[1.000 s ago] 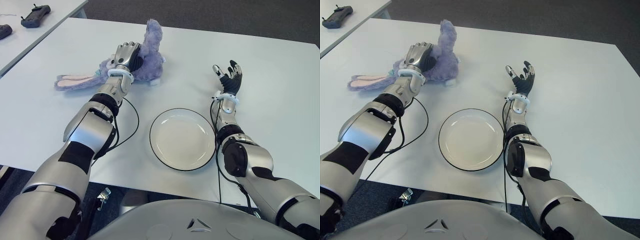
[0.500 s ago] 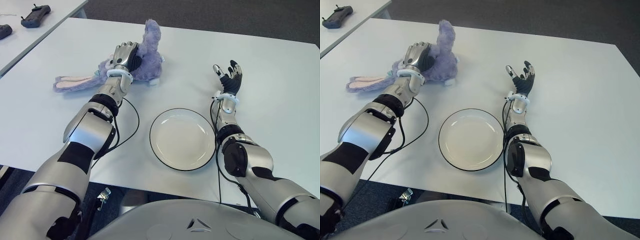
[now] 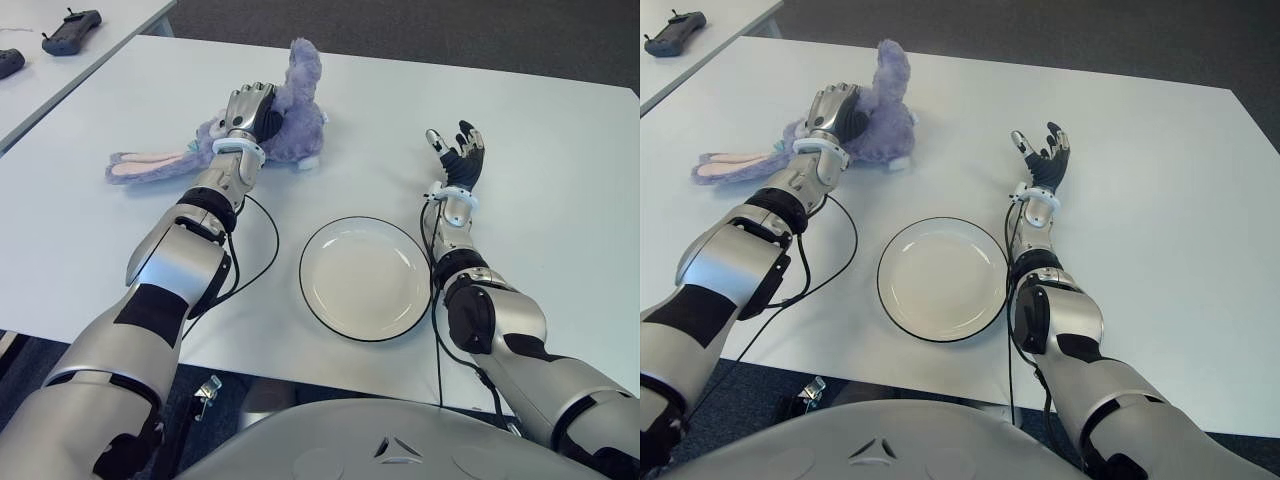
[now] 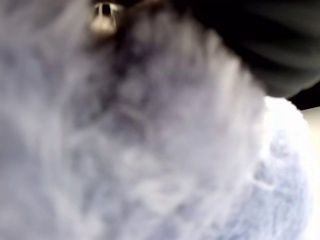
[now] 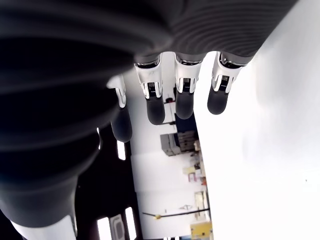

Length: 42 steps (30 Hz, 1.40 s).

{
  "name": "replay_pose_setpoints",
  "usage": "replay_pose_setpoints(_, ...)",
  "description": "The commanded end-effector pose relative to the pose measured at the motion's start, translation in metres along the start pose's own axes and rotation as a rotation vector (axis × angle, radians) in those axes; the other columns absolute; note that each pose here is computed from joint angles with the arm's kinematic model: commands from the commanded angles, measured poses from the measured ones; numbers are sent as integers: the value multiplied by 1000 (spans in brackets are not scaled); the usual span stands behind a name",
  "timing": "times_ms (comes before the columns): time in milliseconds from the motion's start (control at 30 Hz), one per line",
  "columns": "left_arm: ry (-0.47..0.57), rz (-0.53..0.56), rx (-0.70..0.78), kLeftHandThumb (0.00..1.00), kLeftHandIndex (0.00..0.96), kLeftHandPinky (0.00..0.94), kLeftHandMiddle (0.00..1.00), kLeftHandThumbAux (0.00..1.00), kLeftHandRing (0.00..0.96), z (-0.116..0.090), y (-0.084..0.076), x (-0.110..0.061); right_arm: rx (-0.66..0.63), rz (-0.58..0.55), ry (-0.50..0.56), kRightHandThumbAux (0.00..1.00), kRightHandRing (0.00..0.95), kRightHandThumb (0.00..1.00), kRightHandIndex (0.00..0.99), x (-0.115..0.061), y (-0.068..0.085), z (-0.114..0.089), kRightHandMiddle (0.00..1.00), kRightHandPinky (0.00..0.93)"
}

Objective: Put the doll into the plate.

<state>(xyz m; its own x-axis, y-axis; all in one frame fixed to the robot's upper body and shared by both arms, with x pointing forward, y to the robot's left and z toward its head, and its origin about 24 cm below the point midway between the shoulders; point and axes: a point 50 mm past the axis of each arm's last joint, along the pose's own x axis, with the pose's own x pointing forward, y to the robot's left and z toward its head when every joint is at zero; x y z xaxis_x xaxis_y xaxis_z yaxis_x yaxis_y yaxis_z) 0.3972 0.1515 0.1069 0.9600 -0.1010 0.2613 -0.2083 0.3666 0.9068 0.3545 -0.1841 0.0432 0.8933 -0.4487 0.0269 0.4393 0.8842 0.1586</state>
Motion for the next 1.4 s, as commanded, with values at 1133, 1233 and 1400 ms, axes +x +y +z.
replay_pose_setpoints(1133,-293,128,32,891,835,779,863,678,850,19,23,4,-119,-122,580,778,81,24,204,-101,-56,-124,128,91)
replay_pose_setpoints(1233,-321,145,32,892,834,791,862,676,850,21,27,5,-120,-122,577,784,82,22,197,-101,-56,-124,126,85)
replay_pose_setpoints(1400,-360,168,32,898,841,827,870,670,859,24,32,6,-143,-116,577,766,83,0,192,-101,-55,-124,125,86)
